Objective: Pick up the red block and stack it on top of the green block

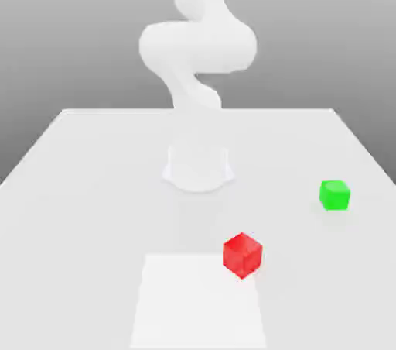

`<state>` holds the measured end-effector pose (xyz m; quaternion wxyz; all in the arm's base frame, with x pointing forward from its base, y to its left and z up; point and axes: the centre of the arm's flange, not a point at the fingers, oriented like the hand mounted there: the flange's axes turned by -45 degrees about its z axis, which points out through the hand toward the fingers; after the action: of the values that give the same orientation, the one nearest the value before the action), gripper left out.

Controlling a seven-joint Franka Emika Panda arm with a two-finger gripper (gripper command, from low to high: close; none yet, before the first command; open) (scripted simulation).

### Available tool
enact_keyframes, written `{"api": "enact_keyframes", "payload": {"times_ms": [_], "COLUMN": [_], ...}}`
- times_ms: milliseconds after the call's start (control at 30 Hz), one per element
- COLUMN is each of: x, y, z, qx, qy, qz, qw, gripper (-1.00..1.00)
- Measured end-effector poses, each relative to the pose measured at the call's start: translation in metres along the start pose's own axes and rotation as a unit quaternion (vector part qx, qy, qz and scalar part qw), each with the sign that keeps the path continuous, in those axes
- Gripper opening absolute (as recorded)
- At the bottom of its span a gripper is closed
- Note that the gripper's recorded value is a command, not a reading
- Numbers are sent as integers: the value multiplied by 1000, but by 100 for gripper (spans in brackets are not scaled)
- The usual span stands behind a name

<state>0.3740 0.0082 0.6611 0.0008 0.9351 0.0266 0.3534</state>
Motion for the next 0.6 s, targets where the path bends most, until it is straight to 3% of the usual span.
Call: {"api": "enact_keyframes", "payload": {"times_ms": [300,600], "x": [-113,-317], "y": [-45,-82], "z": [198,317], "qx": [51,120], "qy": [-161,-319], "qz": [-144,-295], "qw": [975,892], "gripper": [0,0]}}
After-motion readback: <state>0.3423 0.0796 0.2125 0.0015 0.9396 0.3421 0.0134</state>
